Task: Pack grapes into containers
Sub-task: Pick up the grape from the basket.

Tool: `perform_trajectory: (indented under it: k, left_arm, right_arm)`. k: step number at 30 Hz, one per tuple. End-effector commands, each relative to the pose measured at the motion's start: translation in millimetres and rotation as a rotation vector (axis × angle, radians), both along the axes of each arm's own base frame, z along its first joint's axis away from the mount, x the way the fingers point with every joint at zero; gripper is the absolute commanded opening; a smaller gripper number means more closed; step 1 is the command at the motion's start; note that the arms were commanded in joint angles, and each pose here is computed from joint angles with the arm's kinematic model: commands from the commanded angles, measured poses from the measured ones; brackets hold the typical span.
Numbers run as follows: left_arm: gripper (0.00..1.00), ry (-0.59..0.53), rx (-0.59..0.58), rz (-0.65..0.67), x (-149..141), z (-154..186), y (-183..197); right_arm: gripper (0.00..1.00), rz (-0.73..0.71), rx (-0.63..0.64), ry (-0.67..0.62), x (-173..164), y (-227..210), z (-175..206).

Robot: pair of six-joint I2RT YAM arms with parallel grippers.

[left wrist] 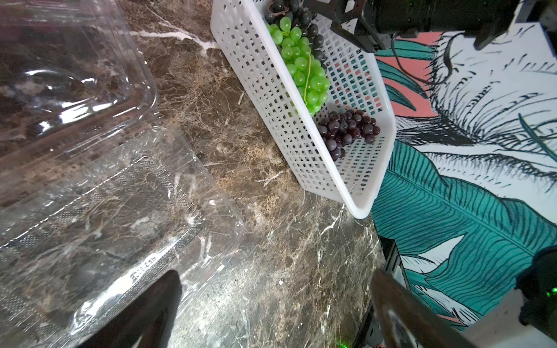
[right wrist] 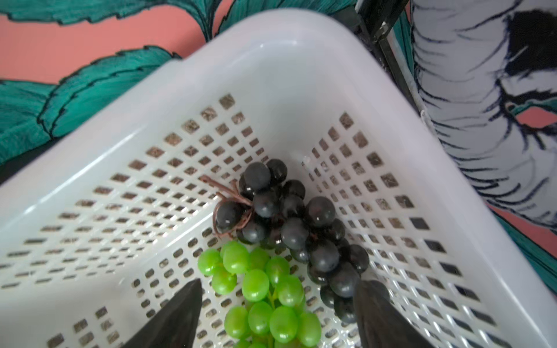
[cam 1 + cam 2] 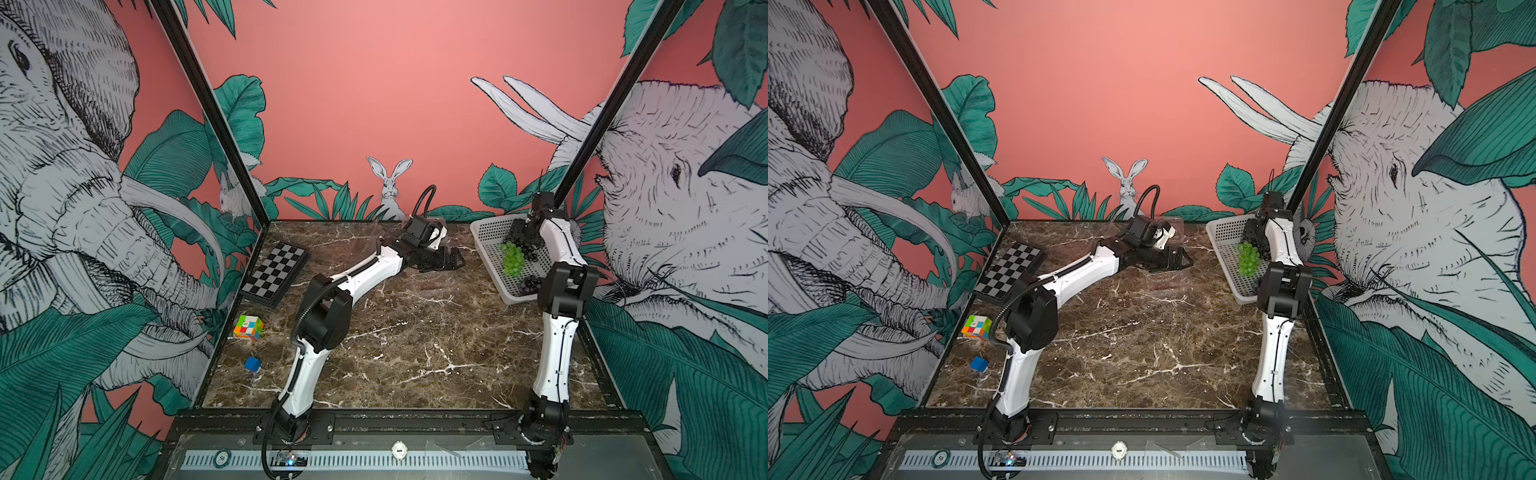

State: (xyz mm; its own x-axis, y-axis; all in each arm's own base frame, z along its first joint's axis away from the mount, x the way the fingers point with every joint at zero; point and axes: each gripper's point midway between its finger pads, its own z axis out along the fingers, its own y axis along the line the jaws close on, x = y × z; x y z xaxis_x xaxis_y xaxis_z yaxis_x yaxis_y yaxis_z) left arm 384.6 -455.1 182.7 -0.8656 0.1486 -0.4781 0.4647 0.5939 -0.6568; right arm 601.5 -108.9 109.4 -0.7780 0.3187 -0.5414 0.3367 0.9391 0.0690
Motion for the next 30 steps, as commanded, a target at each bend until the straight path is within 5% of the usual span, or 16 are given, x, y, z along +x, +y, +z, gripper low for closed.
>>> perform_trajectory:
  k: [1,7,14,24,30]
  left_arm:
    - [0.99,-0.036,-0.025,-0.016,5.1,17.8,-1.9]
    - [0.99,-0.049,-0.036,-0.005,6.6,27.4,-1.5]
    - [1.0,-0.002,-0.077,0.013,1.5,22.0,-1.9]
    - [0.99,0.003,-0.07,0.001,-3.7,18.8,-0.1]
    - [1.0,0.0,-0.071,0.001,-3.0,20.3,0.3]
  right_arm:
    - [0.76,-0.009,-0.031,0.048,-2.7,-7.5,-12.9]
    - [0.71,-0.009,-0.01,0.072,-2.2,-6.6,-33.2]
    - [0.46,0.012,0.079,0.075,-1.6,6.9,-44.1]
    - [0.25,-0.002,0.182,-0.011,-5.2,23.1,-15.8]
    - [0.22,-0.005,0.176,-0.038,-4.5,22.6,1.3]
